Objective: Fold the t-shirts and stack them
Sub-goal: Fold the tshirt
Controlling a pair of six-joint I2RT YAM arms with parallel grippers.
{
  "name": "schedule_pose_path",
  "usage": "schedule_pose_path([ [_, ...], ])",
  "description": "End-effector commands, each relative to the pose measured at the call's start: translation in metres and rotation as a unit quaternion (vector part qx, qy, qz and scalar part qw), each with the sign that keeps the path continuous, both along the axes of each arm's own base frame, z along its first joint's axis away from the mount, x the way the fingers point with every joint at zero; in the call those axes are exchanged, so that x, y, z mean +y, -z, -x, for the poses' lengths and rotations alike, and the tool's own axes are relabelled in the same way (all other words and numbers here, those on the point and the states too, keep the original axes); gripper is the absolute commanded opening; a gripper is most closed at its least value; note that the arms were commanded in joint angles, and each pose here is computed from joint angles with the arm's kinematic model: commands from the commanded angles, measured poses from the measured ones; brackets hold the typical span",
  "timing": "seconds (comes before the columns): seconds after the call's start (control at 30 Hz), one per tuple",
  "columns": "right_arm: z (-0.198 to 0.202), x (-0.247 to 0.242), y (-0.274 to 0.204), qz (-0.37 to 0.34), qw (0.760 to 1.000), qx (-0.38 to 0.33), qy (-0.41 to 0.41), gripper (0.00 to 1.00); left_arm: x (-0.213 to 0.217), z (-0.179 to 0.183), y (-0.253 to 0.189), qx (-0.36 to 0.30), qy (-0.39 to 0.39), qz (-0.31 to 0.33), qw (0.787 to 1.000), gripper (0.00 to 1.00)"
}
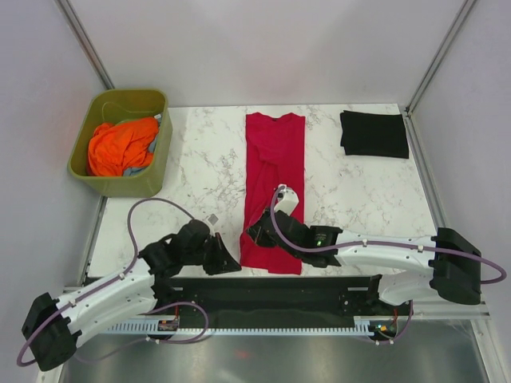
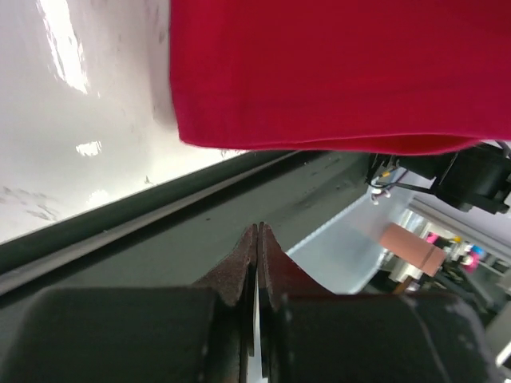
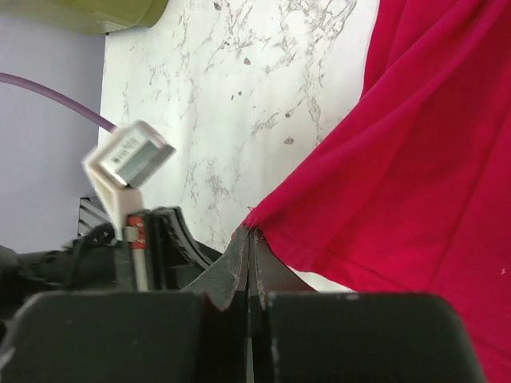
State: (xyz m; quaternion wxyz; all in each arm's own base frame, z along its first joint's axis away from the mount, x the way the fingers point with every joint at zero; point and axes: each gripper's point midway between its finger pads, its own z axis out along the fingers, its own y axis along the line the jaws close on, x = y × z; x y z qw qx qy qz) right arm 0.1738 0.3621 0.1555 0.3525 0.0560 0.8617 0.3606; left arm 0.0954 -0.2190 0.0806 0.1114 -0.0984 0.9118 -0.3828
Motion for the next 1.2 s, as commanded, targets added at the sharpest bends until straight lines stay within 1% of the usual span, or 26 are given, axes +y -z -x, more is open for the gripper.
schedule_pose_path([
  [0.0, -0.005, 0.007, -0.023, -0.029, 0.999, -0.009, 0.014, 0.00, -0.025, -0.009, -0.018, 0.027, -0.062, 0.083, 0.994, 0.02],
  [0.17, -0.001, 0.004, -0.023, -0.038, 0.999, -0.001, 0.012, 0.00, -0.035, -0.012, -0.012, 0.050, -0.105, 0.079, 0.990, 0.02],
  [0.3, 0.005, -0.002, -0.021, -0.055, 0.998, 0.013, 0.013, 0.00, -0.044, -0.020, -0.011, 0.046, -0.144, 0.078, 0.985, 0.02],
  [0.47, 0.018, -0.011, -0.014, -0.063, 0.998, 0.030, 0.012, 0.00, -0.030, -0.022, 0.013, 0.066, -0.196, 0.046, 0.977, 0.02],
  [0.53, 0.025, -0.020, 0.001, -0.046, 0.998, 0.044, 0.009, 0.00, -0.015, -0.021, 0.022, 0.069, -0.219, 0.029, 0.973, 0.02],
  [0.63, 0.037, -0.033, 0.028, -0.032, 0.997, 0.071, 0.007, 0.00, -0.003, -0.022, 0.026, 0.065, -0.244, 0.024, 0.967, 0.02],
  [0.77, 0.048, -0.048, 0.060, -0.023, 0.995, 0.096, 0.010, 0.00, 0.013, -0.019, 0.036, 0.065, -0.260, 0.003, 0.963, 0.02],
  [0.9, 0.050, -0.068, 0.084, 0.010, 0.995, 0.099, 0.025, 0.00, 0.012, -0.022, 0.033, 0.037, -0.237, -0.018, 0.971, 0.02],
  [0.93, 0.050, -0.075, 0.091, 0.026, 0.994, 0.100, 0.031, 0.00, 0.006, -0.026, 0.020, 0.006, -0.208, -0.022, 0.978, 0.02],
  [0.97, 0.049, -0.078, 0.093, 0.032, 0.994, 0.097, 0.037, 0.01, 0.005, -0.027, 0.018, -0.007, -0.192, -0.035, 0.981, 0.02],
  [1.0, 0.049, -0.082, 0.097, 0.039, 0.994, 0.097, 0.040, 0.01, 0.002, -0.028, 0.020, -0.013, -0.175, -0.055, 0.983, 0.04],
  [1.03, 0.049, -0.083, 0.099, 0.042, 0.994, 0.097, 0.039, 0.01, -0.006, -0.031, 0.008, -0.037, -0.143, -0.062, 0.987, 0.05],
  [1.07, 0.050, -0.083, 0.100, 0.045, 0.994, 0.097, 0.038, 0.02, -0.010, -0.033, 0.004, -0.046, -0.127, -0.069, 0.988, 0.07],
  [1.1, 0.050, -0.084, 0.101, 0.047, 0.994, 0.096, 0.037, 0.02, -0.015, -0.033, 0.002, -0.051, -0.109, -0.076, 0.990, 0.12],
  [1.17, 0.049, -0.086, 0.102, 0.059, 0.993, 0.093, 0.036, 0.05, -0.024, -0.038, -0.001, -0.063, -0.078, -0.100, 0.990, 0.16],
])
